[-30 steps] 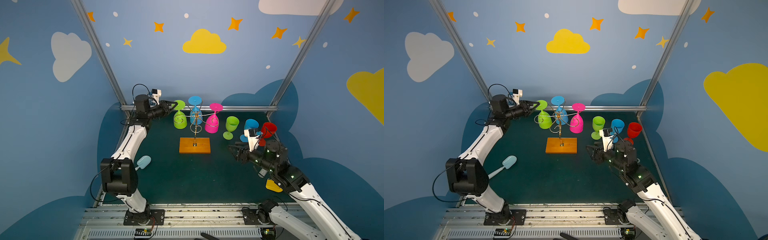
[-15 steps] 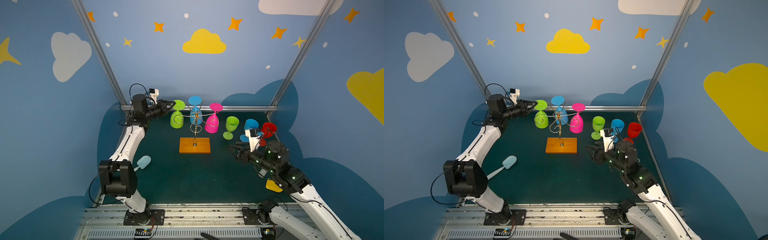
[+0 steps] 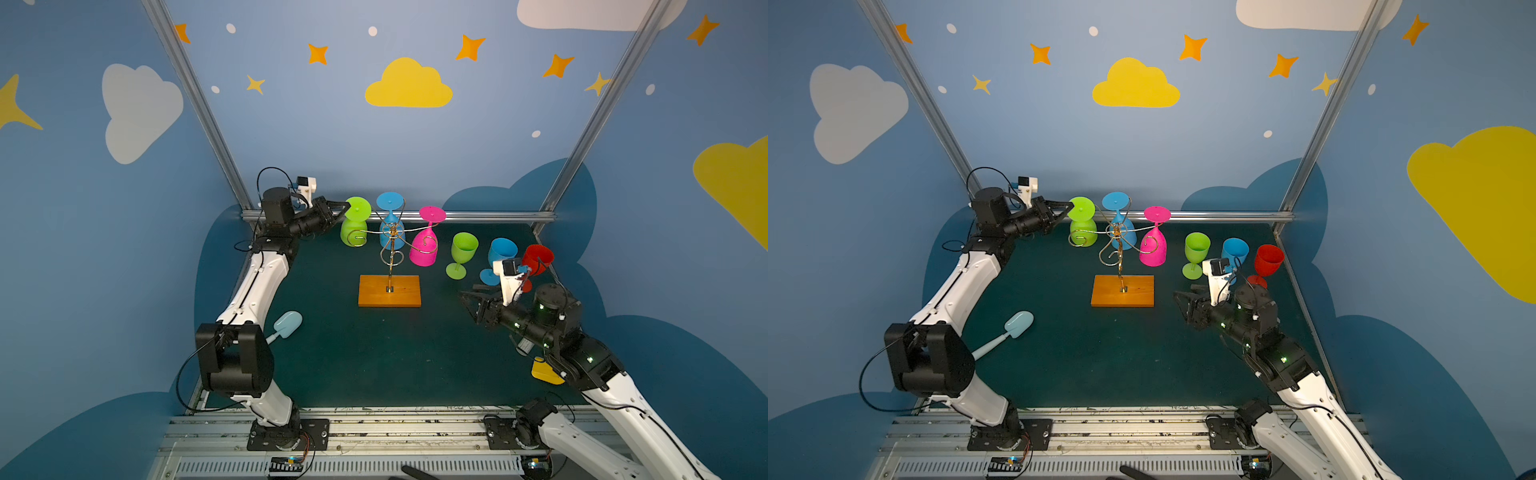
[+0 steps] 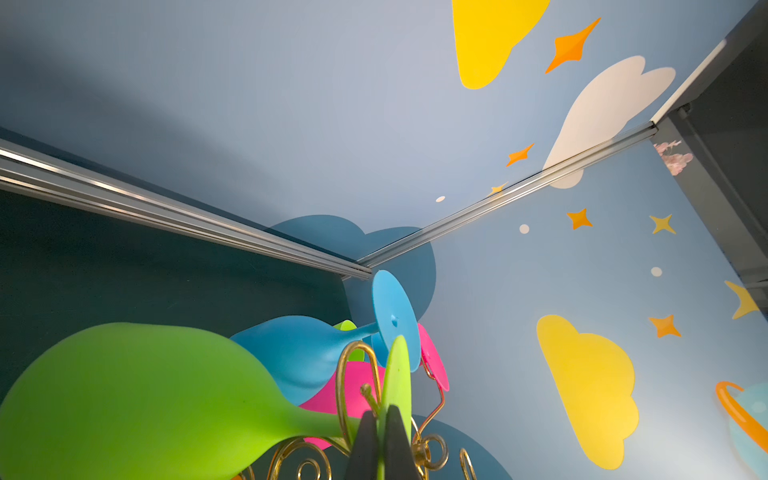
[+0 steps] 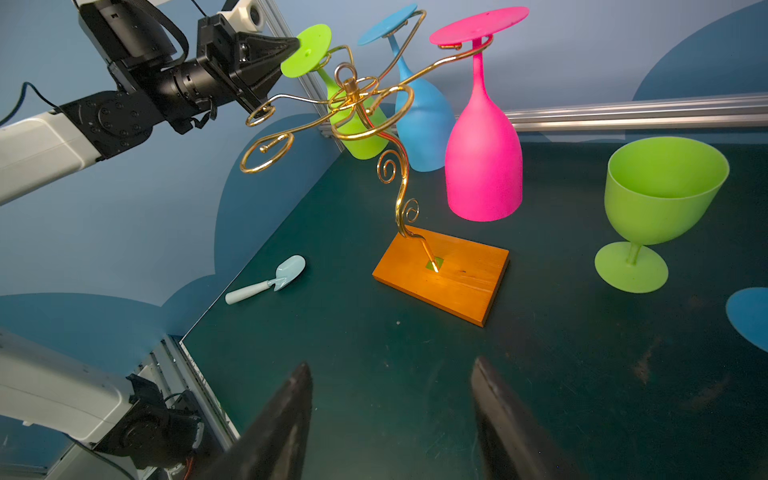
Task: Take the wine glass off the wine glass rack
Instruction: 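Close the left gripper on the hanging green glass foot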
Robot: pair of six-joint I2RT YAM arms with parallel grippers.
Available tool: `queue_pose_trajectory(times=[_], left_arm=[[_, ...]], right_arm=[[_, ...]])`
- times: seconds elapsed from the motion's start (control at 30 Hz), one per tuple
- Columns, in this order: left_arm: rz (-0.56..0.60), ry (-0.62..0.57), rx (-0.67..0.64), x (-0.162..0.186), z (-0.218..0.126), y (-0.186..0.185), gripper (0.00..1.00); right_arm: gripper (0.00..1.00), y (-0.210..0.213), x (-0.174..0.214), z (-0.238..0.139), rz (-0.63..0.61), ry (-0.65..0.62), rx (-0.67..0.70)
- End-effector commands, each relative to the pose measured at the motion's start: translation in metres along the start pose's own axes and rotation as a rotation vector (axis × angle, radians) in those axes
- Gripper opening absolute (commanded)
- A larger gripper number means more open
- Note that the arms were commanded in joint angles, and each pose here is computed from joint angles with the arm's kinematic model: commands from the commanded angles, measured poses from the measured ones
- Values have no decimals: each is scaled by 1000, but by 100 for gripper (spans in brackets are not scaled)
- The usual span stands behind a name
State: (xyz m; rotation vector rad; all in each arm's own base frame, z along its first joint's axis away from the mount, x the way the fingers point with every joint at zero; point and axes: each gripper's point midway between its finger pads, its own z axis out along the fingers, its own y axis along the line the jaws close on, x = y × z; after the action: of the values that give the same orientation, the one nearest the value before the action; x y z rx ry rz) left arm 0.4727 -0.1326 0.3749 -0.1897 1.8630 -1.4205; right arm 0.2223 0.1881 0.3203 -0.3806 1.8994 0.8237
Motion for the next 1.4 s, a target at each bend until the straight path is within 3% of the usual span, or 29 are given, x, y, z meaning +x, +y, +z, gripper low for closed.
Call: queue_pose_trajectory(times=[0.0,0.97,1.37], left_arm=[[54,-24,68,-10,-9,-33,3],[33,-1,96,-15,31,-30,3],[38,62,109,13,23,-36,3]], right_arm=[[61,1,-2,-3,7,-19,-3],[61,3,-6,-10,-3,-33,1],[61,1,-4,-11,-5,-32,11]])
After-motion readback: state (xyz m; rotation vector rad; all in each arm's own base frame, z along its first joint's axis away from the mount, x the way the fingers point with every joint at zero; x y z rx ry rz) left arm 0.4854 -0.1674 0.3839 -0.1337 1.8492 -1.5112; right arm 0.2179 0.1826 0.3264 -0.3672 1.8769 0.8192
